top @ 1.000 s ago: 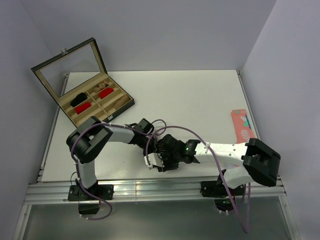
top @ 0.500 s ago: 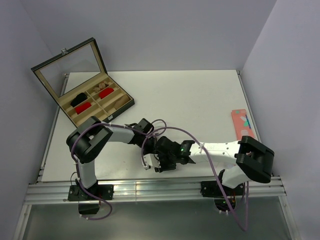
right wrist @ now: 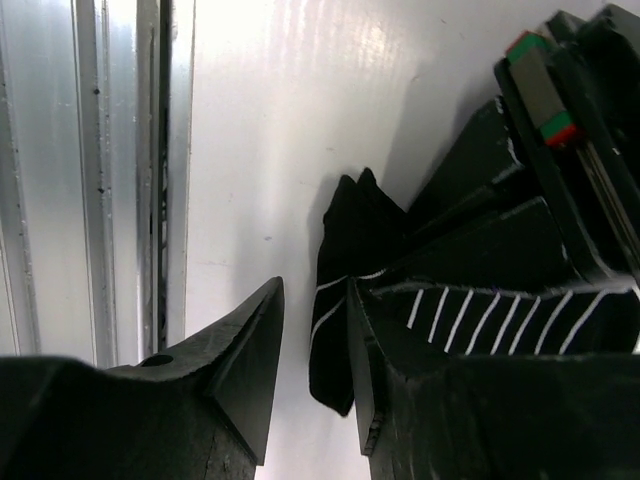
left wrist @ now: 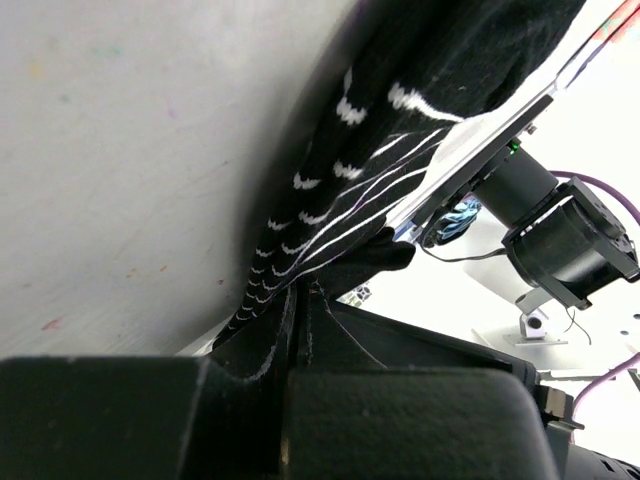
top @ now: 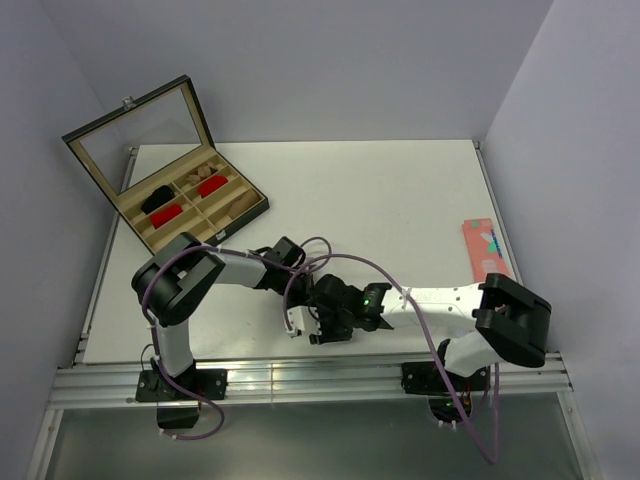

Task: Roll the socks
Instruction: Roll the sock at the center of the board.

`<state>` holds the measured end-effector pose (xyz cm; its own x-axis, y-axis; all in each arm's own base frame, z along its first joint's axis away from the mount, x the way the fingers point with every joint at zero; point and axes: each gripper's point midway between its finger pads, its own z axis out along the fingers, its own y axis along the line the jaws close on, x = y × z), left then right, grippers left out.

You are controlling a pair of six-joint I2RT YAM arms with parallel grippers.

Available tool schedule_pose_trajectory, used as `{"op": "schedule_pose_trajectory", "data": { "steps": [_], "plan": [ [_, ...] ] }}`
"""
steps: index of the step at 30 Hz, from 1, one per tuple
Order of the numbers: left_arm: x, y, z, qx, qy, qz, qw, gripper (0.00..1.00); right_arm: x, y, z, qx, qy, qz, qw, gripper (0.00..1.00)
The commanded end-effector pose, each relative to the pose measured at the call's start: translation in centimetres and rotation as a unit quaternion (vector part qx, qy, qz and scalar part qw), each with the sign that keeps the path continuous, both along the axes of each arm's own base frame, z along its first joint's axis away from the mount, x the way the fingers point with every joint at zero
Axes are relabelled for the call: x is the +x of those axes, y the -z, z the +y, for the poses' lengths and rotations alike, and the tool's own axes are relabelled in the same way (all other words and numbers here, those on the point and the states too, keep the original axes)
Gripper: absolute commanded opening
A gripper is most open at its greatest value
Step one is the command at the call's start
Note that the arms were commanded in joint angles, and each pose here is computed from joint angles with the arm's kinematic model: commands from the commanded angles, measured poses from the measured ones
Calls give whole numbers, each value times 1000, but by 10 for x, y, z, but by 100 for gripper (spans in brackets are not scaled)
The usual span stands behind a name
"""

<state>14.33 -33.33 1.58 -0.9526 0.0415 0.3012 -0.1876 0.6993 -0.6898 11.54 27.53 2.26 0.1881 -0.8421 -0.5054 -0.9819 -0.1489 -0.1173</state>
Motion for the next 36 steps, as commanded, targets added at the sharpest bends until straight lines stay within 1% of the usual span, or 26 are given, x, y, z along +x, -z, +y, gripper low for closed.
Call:
{"op": "schedule_pose_trajectory", "data": {
  "steps": [1,8,19,27,36],
  "plan": [
    [-14,33,24,79,-14,21,997,0,33,-24,14,50,33,-77,995,40],
    [-15,33,25,81,-15,22,996,0,43,-30,6,58,45,-69,995,40],
    [-13,34,23,80,-15,20,996,0,28,-35,4,59,22,-37,997,41],
    [-12,34,22,77,-17,21,997,0,21,-22,-3,31,11,-18,999,41],
    [-9,33,17,76,-12,23,997,1,13,-11,-4,14,2,-11,1000,41]
  ]
}}
